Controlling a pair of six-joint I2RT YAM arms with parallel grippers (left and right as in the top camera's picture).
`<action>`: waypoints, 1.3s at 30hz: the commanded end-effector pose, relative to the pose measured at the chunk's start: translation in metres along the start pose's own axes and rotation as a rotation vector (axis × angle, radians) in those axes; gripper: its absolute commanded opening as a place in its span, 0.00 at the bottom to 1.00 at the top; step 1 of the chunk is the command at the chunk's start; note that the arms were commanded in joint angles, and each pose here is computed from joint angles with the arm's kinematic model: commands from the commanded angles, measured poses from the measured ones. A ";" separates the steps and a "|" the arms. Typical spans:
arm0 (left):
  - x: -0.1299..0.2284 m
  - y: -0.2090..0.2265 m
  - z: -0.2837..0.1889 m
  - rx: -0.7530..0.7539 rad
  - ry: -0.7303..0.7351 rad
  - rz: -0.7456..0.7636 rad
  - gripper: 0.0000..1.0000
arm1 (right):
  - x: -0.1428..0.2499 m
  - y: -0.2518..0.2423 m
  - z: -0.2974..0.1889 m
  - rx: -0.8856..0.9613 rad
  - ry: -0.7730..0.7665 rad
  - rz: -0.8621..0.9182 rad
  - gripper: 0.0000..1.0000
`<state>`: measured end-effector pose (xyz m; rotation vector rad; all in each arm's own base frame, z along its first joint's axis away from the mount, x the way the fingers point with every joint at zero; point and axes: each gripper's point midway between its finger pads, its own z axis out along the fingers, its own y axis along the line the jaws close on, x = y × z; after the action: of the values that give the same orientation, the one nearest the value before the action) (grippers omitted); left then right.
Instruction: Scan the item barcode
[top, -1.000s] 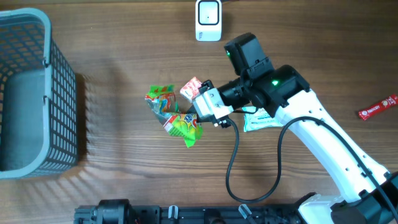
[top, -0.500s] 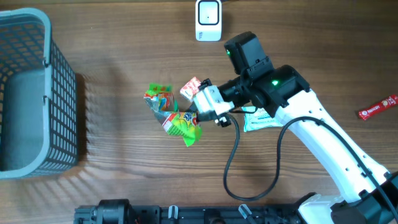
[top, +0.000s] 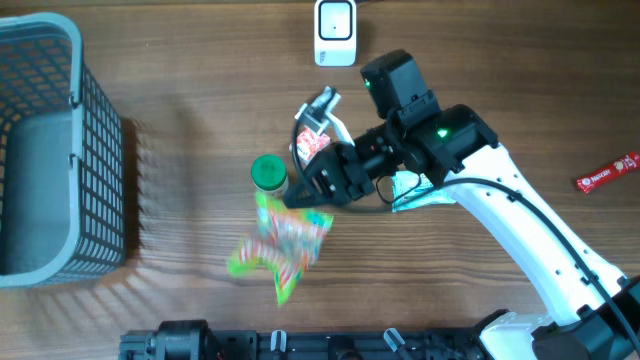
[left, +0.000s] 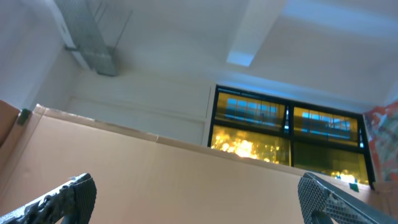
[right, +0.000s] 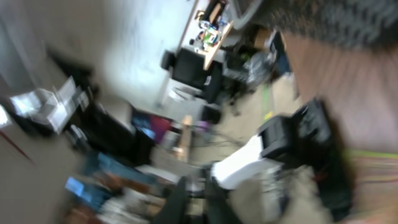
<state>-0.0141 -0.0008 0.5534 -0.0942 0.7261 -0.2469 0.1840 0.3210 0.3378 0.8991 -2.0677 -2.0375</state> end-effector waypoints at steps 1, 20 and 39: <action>-0.012 -0.001 -0.012 0.001 -0.041 0.011 1.00 | -0.010 -0.008 0.000 0.049 -0.050 0.584 0.04; -0.012 -0.001 -0.012 0.001 -0.041 0.011 1.00 | 0.036 -0.148 -0.055 0.887 -0.187 0.481 1.00; -0.011 -0.001 -0.012 0.000 -0.038 0.011 1.00 | 0.165 -0.254 0.022 0.816 -0.204 1.060 0.93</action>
<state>-0.0252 -0.0009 0.5524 -0.0908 0.7011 -0.2476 0.1295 0.2822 0.0469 -0.2731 -2.6420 -0.8324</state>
